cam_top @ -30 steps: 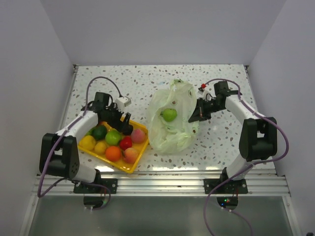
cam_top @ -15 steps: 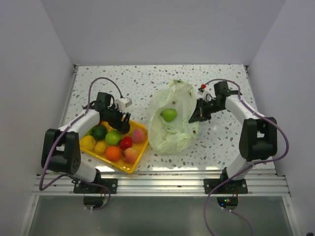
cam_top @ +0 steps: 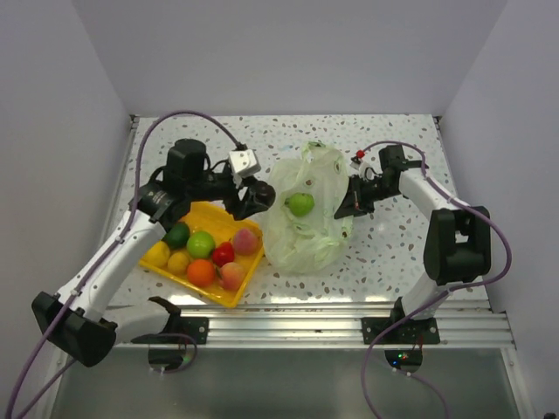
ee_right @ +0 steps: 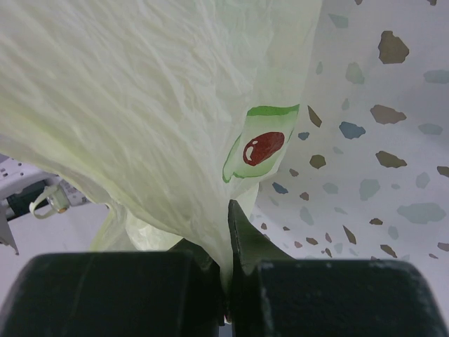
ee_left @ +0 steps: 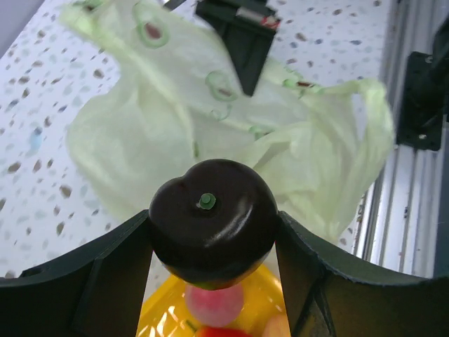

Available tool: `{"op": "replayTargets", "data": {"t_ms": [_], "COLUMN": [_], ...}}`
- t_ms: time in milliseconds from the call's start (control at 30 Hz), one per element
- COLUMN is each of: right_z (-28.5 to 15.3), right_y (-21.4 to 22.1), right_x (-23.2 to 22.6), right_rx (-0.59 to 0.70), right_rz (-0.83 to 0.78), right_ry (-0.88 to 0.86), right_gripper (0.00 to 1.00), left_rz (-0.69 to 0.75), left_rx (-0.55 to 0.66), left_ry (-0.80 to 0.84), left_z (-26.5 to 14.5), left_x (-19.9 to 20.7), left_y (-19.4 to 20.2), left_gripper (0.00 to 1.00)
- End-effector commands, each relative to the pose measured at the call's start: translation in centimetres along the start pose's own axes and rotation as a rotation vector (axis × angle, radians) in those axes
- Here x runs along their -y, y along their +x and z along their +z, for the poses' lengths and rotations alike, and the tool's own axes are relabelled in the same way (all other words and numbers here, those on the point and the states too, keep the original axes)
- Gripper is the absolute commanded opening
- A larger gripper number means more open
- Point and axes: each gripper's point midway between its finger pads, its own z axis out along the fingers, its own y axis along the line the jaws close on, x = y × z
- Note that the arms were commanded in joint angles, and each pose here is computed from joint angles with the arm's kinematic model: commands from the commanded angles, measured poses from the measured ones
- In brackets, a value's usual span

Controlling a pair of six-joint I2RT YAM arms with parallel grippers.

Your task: Place the fake fruits into the plastic bag and tie a complex knot

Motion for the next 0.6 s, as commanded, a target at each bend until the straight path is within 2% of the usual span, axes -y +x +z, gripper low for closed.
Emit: {"op": "replayTargets", "data": {"t_ms": [0, 233, 300, 367, 433, 467, 567], "right_z": [-0.5, -0.4, -0.4, -0.4, -0.4, -0.4, -0.3], "right_y": [-0.9, -0.7, -0.6, -0.6, -0.6, -0.6, -0.7], "right_x": [-1.0, -1.1, -1.1, -1.2, -1.3, -1.3, -1.2], "right_rx": [0.021, 0.021, 0.021, 0.019, 0.019, 0.016, 0.014], "right_rz": [-0.023, -0.027, -0.025, -0.026, -0.026, -0.028, -0.023], "right_ry": [-0.019, -0.028, -0.029, -0.031, -0.036, -0.036, -0.035], "right_gripper": [0.0, 0.0, 0.0, 0.0, 0.0, 0.0, 0.0], "left_rz": [0.026, 0.062, 0.046, 0.015, 0.021, 0.03, 0.063], "left_rx": [0.07, 0.021, 0.015, -0.002, 0.002, 0.012, 0.048], "left_ry": [0.069, 0.184, 0.163, 0.109, 0.091, 0.07, 0.072], "left_z": [3.0, 10.1, 11.2, 12.6, 12.8, 12.7, 11.6], "left_x": [1.5, 4.2, 3.8, 2.7, 2.2, 1.9, 2.2], "left_y": [-3.4, -3.2, -3.2, -2.9, -3.2, -3.5, -4.8], "left_gripper": [0.5, 0.52, 0.54, 0.68, 0.77, 0.87, 0.98]}}
